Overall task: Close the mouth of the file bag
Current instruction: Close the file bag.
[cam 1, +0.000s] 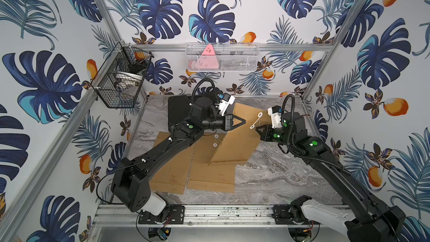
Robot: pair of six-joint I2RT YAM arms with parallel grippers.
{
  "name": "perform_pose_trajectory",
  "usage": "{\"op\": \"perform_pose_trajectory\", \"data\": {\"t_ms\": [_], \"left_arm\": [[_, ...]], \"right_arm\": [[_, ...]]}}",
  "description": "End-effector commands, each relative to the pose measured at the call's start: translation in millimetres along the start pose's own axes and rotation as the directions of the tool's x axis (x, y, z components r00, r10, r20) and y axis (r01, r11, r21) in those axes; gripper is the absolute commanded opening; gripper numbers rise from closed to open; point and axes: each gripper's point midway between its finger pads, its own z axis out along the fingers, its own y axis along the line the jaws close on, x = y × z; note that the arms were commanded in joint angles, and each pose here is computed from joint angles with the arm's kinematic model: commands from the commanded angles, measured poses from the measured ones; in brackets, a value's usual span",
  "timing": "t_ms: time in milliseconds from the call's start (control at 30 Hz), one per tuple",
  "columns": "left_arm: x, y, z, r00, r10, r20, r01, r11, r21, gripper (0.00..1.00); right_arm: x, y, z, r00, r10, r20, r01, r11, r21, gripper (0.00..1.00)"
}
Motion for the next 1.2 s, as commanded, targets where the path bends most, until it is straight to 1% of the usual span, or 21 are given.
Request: {"op": "perform_pose_trajectory", "data": {"t_ms": [0, 233, 333, 367, 533, 667, 767, 900, 1067, 1167], "left_arm": [[-7.1, -11.2, -3.8, 0.999, 0.045, 0.023, -0.046, 0.998, 0.038, 0.0], [-5.5, -7.3, -4.4, 0.998, 0.054, 0.016, -0.054, 0.998, 0.026, 0.0], [-4.1, -6.2, -4.1, 0.998, 0.062, 0.012, -0.062, 0.998, 0.027, 0.0], [-3.2, -5.0, -3.5, 0.998, 0.059, 0.009, -0.059, 0.998, 0.028, 0.0], [-1.2, -2.7, -5.1, 0.997, 0.071, 0.004, -0.071, 0.997, 0.014, 0.0], [-2.5, 0.4, -6.9, 0.998, 0.067, 0.011, -0.067, 0.998, 0.002, 0.0], [-8.7, 2.9, -9.9, 0.997, 0.067, 0.033, -0.067, 0.998, -0.009, 0.0], [-15.6, 4.6, -11.1, 0.996, 0.077, 0.046, -0.077, 0.997, -0.012, 0.0], [-8.2, 11.0, -9.1, 0.997, 0.08, 0.014, -0.08, 0.997, -0.022, 0.0], [-2.4, 11.8, -10.0, 0.997, 0.083, -0.003, -0.083, 0.996, -0.022, 0.0]], "right_arm": [[-4.2, 2.1, -5.3, 1.0, -0.006, 0.01, 0.006, 1.0, -0.012, 0.0], [-13.4, 4.4, -19.7, 1.0, -0.019, 0.024, 0.019, 1.0, 0.0, 0.0], [-13.0, 0.5, -20.1, 1.0, -0.017, 0.0, 0.017, 1.0, 0.017, 0.0], [-22.9, 6.2, -24.9, 1.0, -0.02, 0.011, 0.02, 1.0, 0.007, 0.0], [-30.0, -0.8, -26.4, 1.0, 0.009, -0.021, -0.008, 1.0, 0.031, 0.0], [-31.1, 3.4, -26.7, 0.998, 0.022, -0.053, -0.023, 0.999, -0.022, 0.0], [-22.2, 10.5, -23.0, 0.995, 0.029, -0.095, -0.036, 0.997, -0.073, 0.01], [-13.3, 17.0, -22.5, 0.991, 0.067, -0.113, -0.081, 0.989, -0.126, 0.02], [-20.6, 21.7, -31.2, 0.993, 0.06, -0.104, -0.074, 0.989, -0.13, 0.02], [-21.3, 19.2, -28.2, 0.987, 0.068, -0.142, -0.085, 0.99, -0.114, 0.02]]}}
